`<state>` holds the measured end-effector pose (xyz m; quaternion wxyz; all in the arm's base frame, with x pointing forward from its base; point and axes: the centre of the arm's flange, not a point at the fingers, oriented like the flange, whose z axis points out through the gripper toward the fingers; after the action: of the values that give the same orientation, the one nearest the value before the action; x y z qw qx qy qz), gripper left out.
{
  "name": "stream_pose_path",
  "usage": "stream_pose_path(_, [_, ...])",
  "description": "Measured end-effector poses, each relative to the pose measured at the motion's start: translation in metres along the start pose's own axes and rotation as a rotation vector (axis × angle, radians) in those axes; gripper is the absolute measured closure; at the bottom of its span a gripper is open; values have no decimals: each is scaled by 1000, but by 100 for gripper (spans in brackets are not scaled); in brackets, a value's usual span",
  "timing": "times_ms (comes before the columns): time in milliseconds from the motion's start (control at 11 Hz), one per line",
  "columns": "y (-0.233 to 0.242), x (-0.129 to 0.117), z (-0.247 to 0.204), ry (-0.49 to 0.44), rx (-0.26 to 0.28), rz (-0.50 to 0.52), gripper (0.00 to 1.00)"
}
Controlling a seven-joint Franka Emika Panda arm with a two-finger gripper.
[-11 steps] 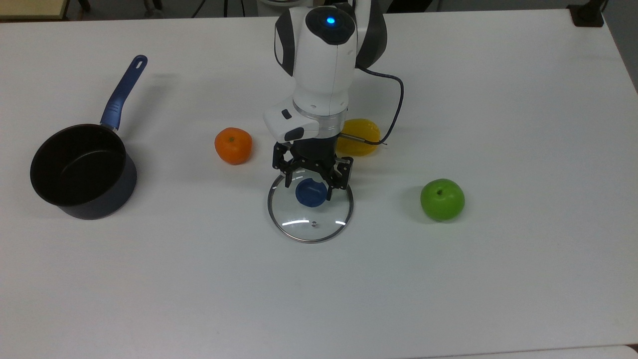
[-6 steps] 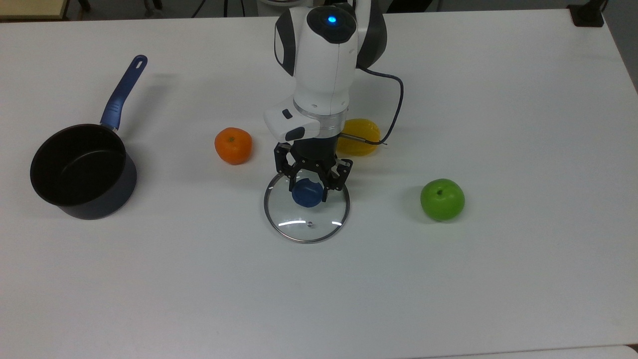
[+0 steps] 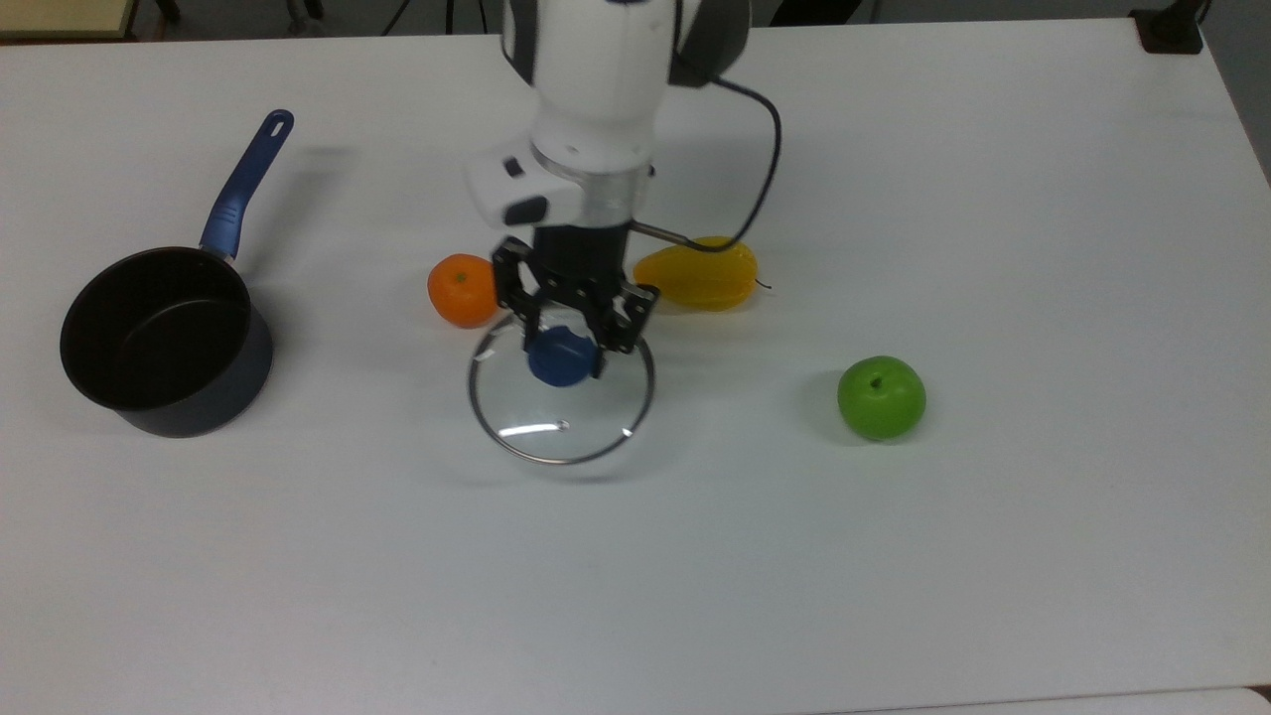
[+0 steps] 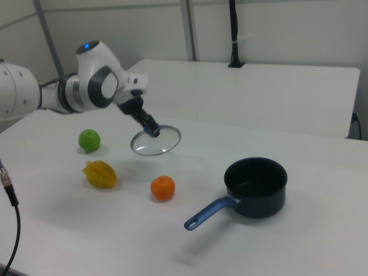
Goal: Close lid
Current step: 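Lift the glass lid and carry it over the black saucepan, then lower the lid onto the saucepan rim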
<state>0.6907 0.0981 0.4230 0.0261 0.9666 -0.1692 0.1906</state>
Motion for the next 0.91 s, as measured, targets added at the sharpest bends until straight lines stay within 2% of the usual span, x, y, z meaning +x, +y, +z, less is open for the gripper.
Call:
stream_pose_path(182, [38,29,-27,15,-25,47,34])
stream_pose_path(545, [146,77,-44,42,-84,28,34])
stream_pose_path(727, [212,91,-42,38,-122,26,34])
stream_pose_path(908, [265,97,-39,24,-121,59,34])
